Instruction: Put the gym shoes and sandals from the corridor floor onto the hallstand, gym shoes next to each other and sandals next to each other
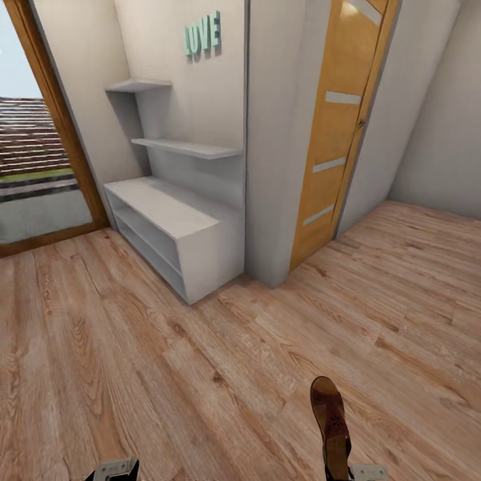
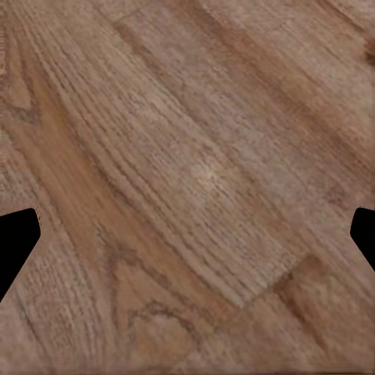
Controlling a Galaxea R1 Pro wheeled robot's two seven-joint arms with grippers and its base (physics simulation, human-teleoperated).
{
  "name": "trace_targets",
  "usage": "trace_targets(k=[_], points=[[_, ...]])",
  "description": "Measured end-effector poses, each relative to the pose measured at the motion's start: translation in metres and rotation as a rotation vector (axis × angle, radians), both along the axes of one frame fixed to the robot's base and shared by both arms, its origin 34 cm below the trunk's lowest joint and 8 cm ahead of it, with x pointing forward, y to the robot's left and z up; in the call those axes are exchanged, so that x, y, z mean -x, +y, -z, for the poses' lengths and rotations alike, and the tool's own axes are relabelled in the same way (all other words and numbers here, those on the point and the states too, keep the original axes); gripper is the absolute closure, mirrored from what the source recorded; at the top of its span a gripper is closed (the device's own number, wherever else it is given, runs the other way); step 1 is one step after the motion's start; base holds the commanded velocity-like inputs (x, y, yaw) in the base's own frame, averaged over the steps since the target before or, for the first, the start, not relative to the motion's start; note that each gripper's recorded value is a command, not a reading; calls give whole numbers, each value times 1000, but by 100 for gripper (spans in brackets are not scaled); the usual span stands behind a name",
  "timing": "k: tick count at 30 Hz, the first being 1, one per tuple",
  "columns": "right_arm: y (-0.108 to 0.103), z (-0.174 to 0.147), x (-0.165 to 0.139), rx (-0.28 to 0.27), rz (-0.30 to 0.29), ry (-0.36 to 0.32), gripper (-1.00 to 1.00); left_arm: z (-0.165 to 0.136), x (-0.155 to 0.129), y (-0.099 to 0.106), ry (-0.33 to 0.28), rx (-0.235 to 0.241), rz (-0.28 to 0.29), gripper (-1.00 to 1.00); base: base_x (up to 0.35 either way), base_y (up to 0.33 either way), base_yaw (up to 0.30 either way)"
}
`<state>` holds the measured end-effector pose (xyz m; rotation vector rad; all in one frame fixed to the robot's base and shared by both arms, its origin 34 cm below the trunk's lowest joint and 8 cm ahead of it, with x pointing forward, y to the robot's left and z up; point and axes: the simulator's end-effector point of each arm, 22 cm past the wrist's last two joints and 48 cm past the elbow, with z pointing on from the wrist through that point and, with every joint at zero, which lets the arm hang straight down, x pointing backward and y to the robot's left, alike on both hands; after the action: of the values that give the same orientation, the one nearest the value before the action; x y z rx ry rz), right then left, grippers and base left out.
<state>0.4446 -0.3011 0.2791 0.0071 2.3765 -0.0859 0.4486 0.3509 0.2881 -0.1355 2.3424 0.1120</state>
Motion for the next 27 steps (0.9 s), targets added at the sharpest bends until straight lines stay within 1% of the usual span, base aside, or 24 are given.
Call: trace_targets(k=[3,8,9,11,12,17,27], points=[[1,1,1,-1,1,3,100,1,1,0,2,2,-4,-100,0,0,212],[2,2,2,-2,-2,6,100,2,2,5,5,-2,-28,-100,0,0,241],[3,3,2,-3,-3,7,100,2,3,8,6,-11,-41,-100,0,0,246],[4,3,3,-4,-6,9,100,2,6,19,11,-46,-83,-100,0,0,247],[4,3,3,-4,-6,9,100,2,6,20,13,-53,-87,-100,0,0,247],[5,5,5,-4,-7,14,100,3,8,20,18,-70,-87,-100,0,0,246],[5,8,8,-5,-10,25,100,7,11,17,29,-68,-81,-100,0,0,232]])
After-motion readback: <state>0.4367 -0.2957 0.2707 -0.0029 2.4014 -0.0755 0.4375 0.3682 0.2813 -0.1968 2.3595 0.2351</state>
